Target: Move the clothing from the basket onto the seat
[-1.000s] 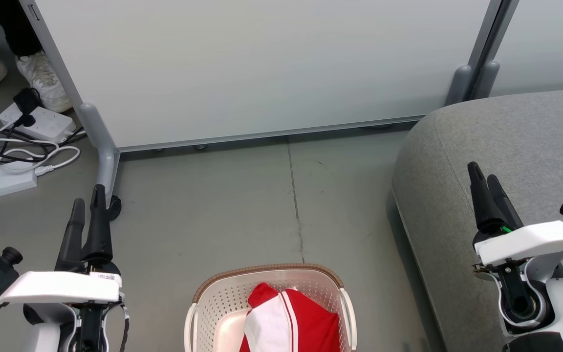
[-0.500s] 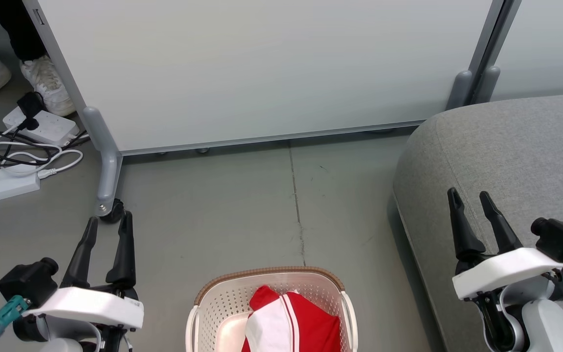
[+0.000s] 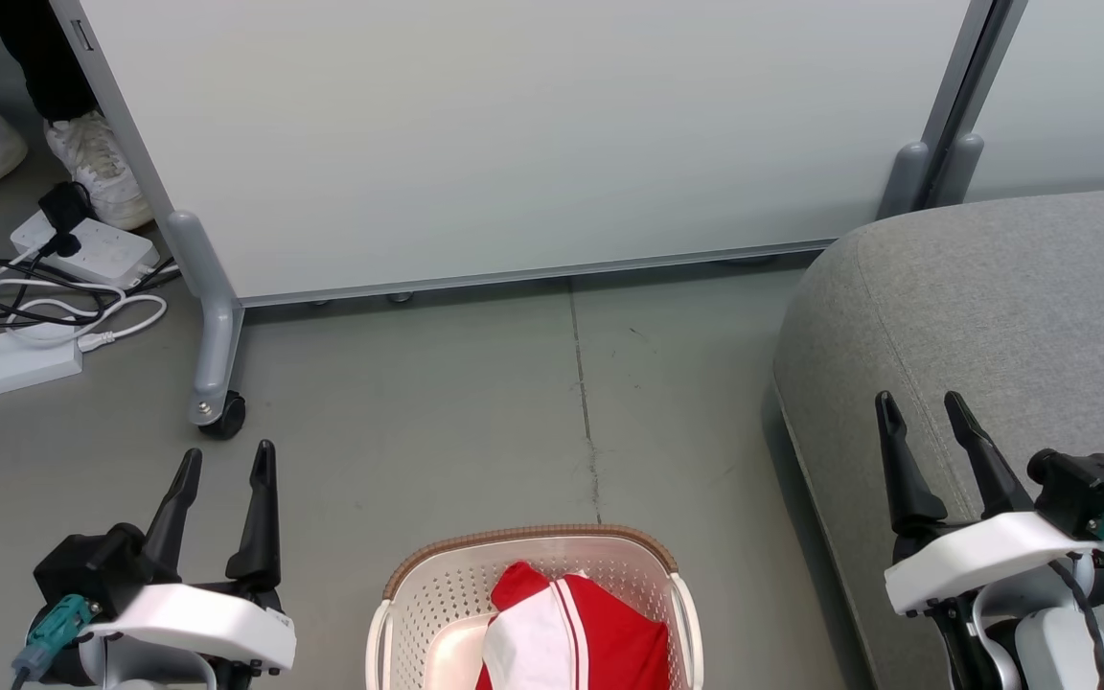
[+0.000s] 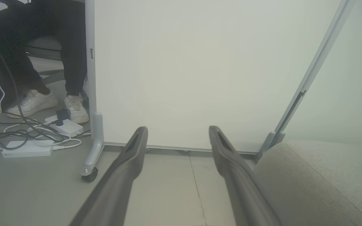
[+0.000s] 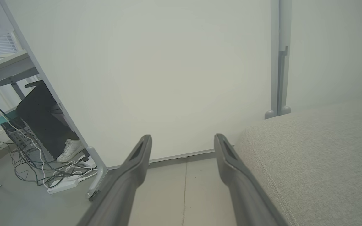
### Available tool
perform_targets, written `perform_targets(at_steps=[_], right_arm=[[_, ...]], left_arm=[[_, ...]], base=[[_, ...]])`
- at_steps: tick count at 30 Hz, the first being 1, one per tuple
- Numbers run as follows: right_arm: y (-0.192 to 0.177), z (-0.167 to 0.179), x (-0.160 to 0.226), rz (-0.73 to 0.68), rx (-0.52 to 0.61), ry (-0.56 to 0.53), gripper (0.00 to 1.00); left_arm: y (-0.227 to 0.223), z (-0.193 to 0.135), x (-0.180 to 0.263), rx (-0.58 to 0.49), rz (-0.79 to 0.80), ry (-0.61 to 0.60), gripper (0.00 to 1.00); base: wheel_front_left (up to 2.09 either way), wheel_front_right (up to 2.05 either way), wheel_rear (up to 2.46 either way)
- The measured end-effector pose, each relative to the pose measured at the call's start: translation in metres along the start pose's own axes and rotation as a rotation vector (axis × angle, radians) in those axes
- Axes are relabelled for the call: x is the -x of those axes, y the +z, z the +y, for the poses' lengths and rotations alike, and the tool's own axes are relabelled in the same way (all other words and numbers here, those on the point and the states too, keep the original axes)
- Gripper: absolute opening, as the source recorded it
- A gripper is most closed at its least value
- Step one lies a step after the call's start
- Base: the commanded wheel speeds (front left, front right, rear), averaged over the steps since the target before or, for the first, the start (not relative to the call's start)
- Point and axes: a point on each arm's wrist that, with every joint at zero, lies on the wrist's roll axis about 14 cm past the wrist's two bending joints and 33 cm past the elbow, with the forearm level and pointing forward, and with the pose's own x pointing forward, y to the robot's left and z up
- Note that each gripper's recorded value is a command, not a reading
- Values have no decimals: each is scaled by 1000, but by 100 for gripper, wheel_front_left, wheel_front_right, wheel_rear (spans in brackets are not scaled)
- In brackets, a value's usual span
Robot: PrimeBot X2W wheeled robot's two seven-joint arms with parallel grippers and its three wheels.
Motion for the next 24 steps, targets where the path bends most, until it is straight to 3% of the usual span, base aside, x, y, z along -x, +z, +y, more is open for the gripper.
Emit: perform_targets(at_steps=[24], right_arm=[[-11,0,8,22,88,8,100]], left_arm=[[-16,7,12,-186,41,9,100]], base=[[0,0,0]])
